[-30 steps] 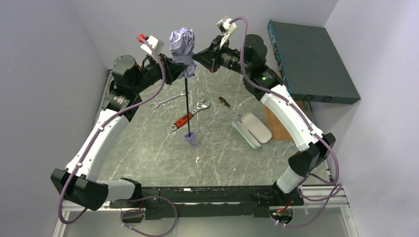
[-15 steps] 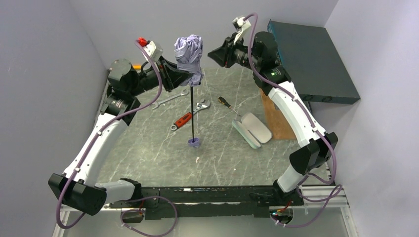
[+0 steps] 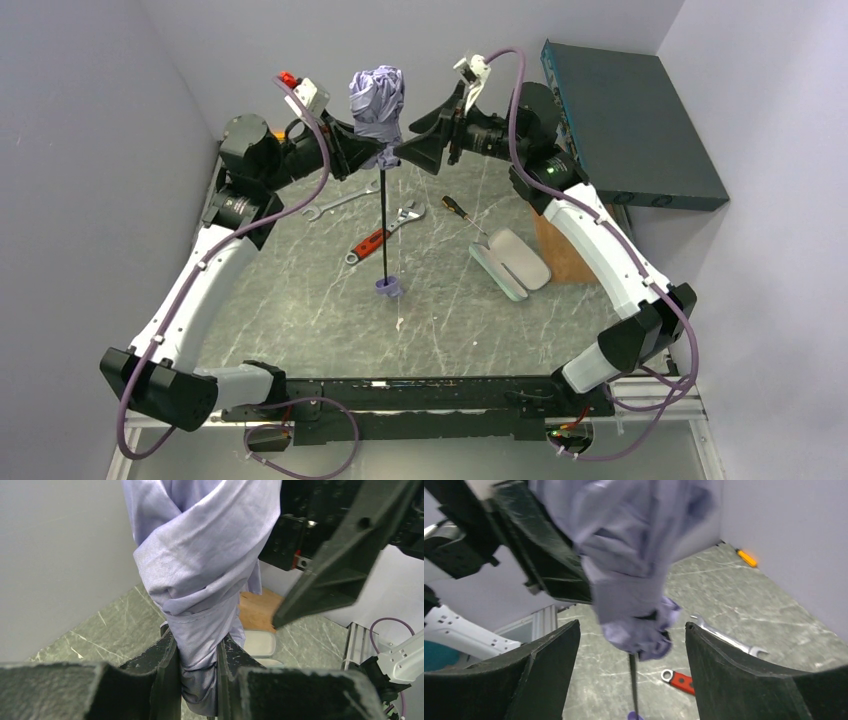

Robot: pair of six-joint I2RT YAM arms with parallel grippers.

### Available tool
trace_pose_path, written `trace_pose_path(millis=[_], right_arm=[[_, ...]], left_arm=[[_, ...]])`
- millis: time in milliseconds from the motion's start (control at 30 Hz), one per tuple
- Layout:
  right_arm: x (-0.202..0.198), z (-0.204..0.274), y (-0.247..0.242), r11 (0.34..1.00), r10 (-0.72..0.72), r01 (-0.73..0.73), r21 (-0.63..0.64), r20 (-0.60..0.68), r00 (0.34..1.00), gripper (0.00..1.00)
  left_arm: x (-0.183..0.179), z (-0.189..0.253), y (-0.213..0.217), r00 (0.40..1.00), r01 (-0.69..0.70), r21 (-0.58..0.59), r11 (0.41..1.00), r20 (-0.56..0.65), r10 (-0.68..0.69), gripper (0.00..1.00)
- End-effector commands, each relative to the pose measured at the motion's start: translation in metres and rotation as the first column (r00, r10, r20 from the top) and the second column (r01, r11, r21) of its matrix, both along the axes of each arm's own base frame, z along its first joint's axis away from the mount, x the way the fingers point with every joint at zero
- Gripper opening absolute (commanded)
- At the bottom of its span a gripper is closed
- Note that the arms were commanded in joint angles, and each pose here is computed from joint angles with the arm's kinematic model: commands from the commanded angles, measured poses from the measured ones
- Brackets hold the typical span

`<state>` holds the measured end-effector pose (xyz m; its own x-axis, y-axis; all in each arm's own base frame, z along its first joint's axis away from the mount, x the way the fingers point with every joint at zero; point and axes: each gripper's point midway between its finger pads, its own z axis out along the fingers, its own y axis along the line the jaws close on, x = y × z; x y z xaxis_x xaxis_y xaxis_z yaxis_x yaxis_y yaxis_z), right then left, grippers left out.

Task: Open the umbrella

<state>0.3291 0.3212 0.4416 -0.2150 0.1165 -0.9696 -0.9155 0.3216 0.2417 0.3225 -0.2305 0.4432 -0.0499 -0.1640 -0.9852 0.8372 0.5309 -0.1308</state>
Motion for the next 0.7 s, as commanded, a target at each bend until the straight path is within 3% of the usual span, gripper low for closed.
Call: trace_pose_path(millis=[0, 133, 267, 400, 567, 667], right_arm=[[-0.022, 0.044, 0.005, 0.997, 0.034, -0.043, 0.062, 0.136, 0.990, 0.77], [-0.019, 0.048, 0.008, 0.998, -0.003, -0.007, 0.062, 0.164, 0.986, 0.76], [-0.006, 0.049, 0.008, 0.997, -0.058, 0.048, 0.068, 0.170, 0.984, 0.65], [0.002, 0.056, 0.006, 0.992, -0.102, 0.086, 0.088, 0.197, 0.975, 0.46], [0.011, 0.048, 0.006, 0.991, -0.124, 0.114, 0.063, 0.182, 0.976, 0.02], [0.010, 0.045, 0.003, 0.992, -0.118, 0.109, 0.057, 0.209, 0.971, 0.00]], left_arm=[[-0.003, 0.039, 0.003, 0.993, -0.010, -0.024, 1.000, 0.114, 0.012, 0.00], [-0.003, 0.037, 0.001, 0.993, 0.002, -0.020, 1.000, 0.116, 0.000, 0.00], [-0.006, 0.036, -0.001, 0.993, 0.022, -0.013, 1.000, 0.119, -0.020, 0.00], [-0.010, 0.036, -0.004, 0.992, 0.040, -0.009, 0.999, 0.122, -0.039, 0.00], [-0.011, 0.036, -0.006, 0.992, 0.055, 0.002, 0.998, 0.115, -0.055, 0.00], [-0.013, 0.034, -0.006, 0.992, 0.064, 0.008, 0.998, 0.111, -0.065, 0.00]])
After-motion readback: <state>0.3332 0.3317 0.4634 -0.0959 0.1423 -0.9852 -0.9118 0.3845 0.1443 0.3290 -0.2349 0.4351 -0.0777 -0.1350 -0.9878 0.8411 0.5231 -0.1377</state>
